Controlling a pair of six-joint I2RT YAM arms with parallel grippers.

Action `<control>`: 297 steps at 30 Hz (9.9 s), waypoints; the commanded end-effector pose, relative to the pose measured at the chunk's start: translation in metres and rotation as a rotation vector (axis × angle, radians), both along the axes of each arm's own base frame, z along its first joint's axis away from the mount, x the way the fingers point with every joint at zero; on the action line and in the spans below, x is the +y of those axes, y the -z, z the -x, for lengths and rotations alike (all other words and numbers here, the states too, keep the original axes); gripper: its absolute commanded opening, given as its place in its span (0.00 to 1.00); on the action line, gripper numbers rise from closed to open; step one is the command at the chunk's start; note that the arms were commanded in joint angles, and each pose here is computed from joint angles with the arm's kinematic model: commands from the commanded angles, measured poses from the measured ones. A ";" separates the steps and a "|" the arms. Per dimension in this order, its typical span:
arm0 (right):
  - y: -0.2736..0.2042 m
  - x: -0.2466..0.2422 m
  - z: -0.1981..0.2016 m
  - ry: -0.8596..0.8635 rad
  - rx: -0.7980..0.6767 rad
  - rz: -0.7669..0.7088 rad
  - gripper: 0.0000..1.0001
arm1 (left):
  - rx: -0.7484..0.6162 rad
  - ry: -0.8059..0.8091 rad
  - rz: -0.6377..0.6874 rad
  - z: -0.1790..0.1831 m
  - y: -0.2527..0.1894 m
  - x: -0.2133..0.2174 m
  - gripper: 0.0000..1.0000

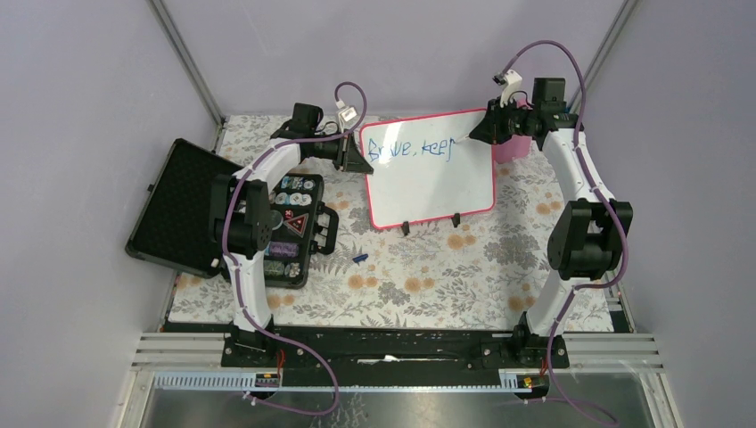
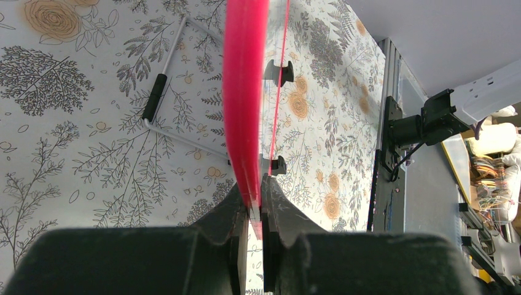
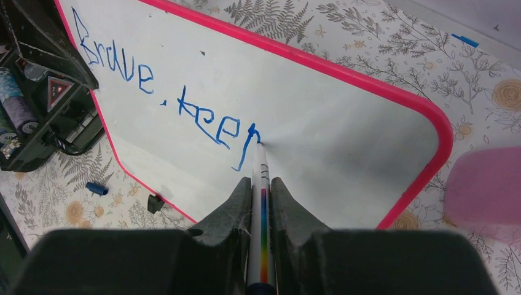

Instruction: Write a sentence on the whiteboard

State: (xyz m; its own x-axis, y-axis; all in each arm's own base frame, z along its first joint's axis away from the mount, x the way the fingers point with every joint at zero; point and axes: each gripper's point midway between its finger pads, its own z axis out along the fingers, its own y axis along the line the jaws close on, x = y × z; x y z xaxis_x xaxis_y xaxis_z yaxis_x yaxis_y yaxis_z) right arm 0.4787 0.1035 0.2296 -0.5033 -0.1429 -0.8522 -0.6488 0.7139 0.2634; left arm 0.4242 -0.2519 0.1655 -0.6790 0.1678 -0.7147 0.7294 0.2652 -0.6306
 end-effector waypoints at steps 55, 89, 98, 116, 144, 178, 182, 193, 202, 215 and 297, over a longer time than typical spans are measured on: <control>-0.008 0.014 0.011 -0.047 -0.020 -0.010 0.00 | -0.113 0.007 -0.007 -0.006 -0.010 -0.003 0.00; -0.036 0.101 0.095 -0.249 0.023 -0.155 0.00 | -0.106 -0.014 0.057 0.014 -0.020 0.005 0.31; -0.007 0.127 0.098 -0.276 0.063 -0.157 0.00 | -0.084 -0.010 0.083 0.021 -0.010 0.005 0.31; 0.014 0.131 0.088 -0.251 0.044 -0.122 0.00 | -0.083 -0.018 0.138 0.021 -0.007 0.001 0.25; 0.029 0.140 0.077 -0.185 -0.076 -0.074 0.00 | -0.062 -0.019 0.141 0.019 0.003 0.000 0.00; 0.044 0.166 0.068 -0.225 -0.048 -0.003 0.00 | -0.067 -0.016 0.142 0.018 0.000 0.000 0.00; 0.049 0.164 0.071 -0.228 -0.038 0.012 0.00 | -0.066 -0.016 0.142 0.018 0.000 0.000 0.00; 0.051 0.152 0.075 -0.215 -0.063 0.070 0.00 | -0.066 -0.017 0.139 0.018 0.001 0.000 0.00; 0.039 0.140 0.067 -0.189 -0.076 0.081 0.00 | -0.065 -0.017 0.139 0.018 0.001 0.000 0.00; 0.025 0.138 0.055 -0.170 -0.101 0.067 0.00 | -0.070 -0.020 0.138 0.016 -0.001 0.001 0.00; 0.028 0.115 0.086 -0.187 -0.022 0.002 0.00 | -0.059 -0.020 0.134 0.015 0.002 0.001 0.00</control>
State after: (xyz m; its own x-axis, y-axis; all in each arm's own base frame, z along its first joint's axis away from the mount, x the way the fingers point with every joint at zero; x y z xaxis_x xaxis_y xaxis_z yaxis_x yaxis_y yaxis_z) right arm 0.3953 0.2157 0.1902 -0.4926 -0.2184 -0.8424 -0.7532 0.5919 0.2870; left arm 0.4056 -0.2507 0.1457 -0.6873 0.0571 -0.7241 0.7139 0.2367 -0.6590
